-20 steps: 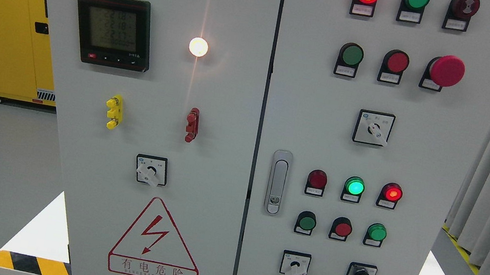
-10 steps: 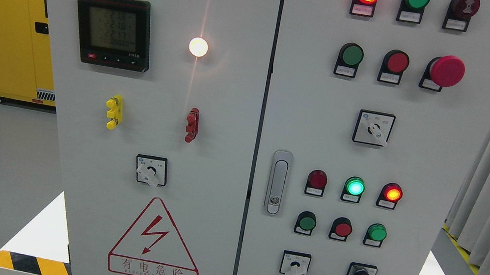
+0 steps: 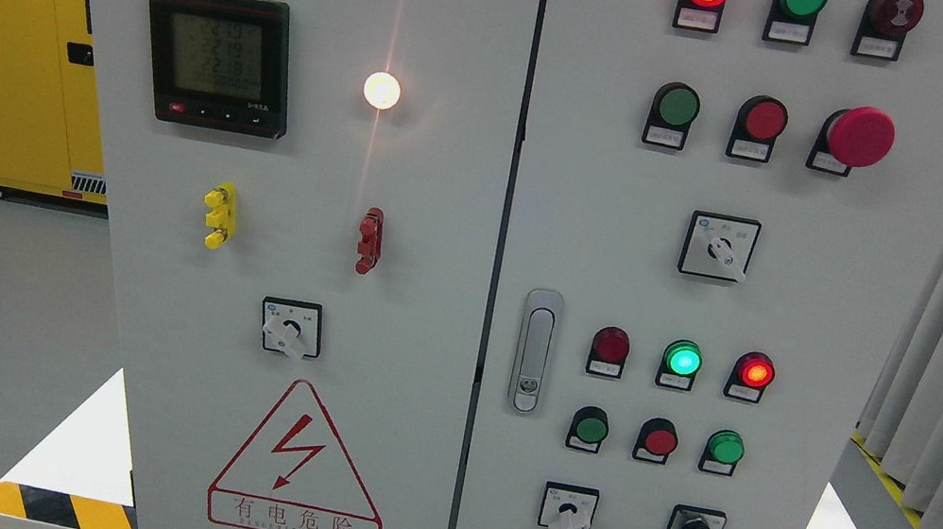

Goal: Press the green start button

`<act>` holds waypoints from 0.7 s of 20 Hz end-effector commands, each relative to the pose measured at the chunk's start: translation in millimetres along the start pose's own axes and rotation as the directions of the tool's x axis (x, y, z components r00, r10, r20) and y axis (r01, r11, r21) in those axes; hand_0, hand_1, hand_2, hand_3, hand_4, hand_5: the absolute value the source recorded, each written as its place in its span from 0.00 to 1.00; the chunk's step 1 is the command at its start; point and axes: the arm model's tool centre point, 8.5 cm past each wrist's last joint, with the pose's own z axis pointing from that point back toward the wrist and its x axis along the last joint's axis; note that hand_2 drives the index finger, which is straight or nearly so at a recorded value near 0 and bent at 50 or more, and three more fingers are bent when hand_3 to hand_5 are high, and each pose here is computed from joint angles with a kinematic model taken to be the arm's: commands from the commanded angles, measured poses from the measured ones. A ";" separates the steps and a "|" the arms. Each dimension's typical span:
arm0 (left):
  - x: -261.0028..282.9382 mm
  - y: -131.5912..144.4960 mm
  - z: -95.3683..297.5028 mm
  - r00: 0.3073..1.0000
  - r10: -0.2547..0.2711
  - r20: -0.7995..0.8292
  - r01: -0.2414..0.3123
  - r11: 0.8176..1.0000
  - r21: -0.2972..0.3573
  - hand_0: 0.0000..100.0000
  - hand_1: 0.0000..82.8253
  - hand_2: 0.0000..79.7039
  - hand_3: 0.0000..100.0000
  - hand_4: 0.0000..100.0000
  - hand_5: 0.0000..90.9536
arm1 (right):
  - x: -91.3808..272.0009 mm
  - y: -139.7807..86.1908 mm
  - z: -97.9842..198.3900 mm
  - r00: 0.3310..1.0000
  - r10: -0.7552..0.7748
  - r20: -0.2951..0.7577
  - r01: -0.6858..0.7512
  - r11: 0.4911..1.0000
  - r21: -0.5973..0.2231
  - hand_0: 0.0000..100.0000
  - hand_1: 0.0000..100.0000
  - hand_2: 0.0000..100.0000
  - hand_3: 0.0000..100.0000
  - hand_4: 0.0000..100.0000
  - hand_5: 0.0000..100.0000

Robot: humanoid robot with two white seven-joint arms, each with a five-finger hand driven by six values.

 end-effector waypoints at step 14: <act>0.0 -0.1 0.0 1.000 0.001 0.000 -0.001 1.000 -0.001 0.12 0.67 0.00 0.00 0.00 0.00 | 1.0 -40.3 -36.0 0.718 0.694 0.050 -0.693 0.720 -0.036 0.56 0.91 0.00 0.99 1.00 1.00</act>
